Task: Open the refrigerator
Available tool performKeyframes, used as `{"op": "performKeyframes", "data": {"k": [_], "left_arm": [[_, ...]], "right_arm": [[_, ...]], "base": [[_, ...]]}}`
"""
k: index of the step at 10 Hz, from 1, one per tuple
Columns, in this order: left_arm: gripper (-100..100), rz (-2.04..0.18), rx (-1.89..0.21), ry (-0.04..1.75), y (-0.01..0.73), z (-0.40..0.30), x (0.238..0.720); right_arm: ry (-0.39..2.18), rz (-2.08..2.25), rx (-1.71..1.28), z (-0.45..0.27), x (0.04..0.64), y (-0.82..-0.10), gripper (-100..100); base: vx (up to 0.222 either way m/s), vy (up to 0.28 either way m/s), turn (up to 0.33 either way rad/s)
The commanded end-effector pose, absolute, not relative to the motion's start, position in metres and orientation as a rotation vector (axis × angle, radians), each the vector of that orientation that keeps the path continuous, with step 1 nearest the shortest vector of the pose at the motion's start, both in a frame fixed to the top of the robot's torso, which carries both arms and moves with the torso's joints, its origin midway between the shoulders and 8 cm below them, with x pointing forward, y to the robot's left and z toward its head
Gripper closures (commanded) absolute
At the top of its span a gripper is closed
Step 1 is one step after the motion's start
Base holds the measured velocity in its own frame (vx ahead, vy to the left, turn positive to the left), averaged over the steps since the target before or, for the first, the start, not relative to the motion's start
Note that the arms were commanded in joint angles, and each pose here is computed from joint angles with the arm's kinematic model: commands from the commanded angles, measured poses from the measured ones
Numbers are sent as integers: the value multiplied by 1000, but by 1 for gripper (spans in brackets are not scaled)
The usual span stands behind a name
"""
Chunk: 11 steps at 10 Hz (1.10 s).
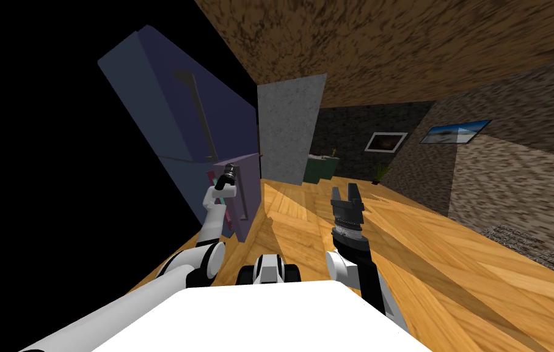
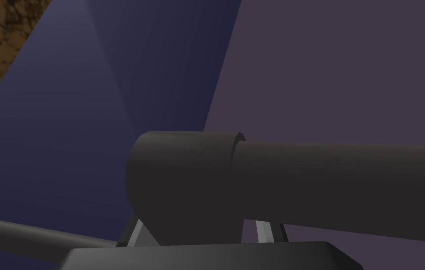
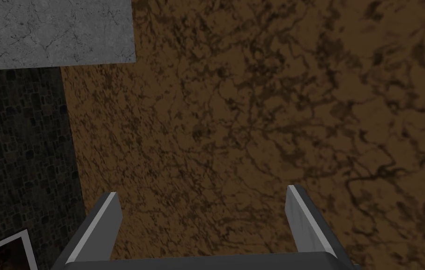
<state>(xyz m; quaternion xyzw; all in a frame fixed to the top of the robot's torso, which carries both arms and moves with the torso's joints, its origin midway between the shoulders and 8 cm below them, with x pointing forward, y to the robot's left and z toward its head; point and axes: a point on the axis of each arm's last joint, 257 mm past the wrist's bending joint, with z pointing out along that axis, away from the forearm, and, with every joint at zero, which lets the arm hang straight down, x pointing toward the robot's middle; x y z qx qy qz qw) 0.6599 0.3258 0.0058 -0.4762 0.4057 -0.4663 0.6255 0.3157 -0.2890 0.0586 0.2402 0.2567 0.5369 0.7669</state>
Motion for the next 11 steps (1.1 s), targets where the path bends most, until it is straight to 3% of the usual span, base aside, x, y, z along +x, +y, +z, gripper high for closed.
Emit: {"op": "performKeyframes", "data": {"k": [1,11], "left_arm": [[100,-1063,-1089,889,336,21,671],[100,-1091,-1139,945,310,10,714]], "right_arm": [[557,1166,522,59,316,-289,0],[557,1166,522,59,316,-289,0]], "base": [[-82,-198,59],[-34,-55,14]]}}
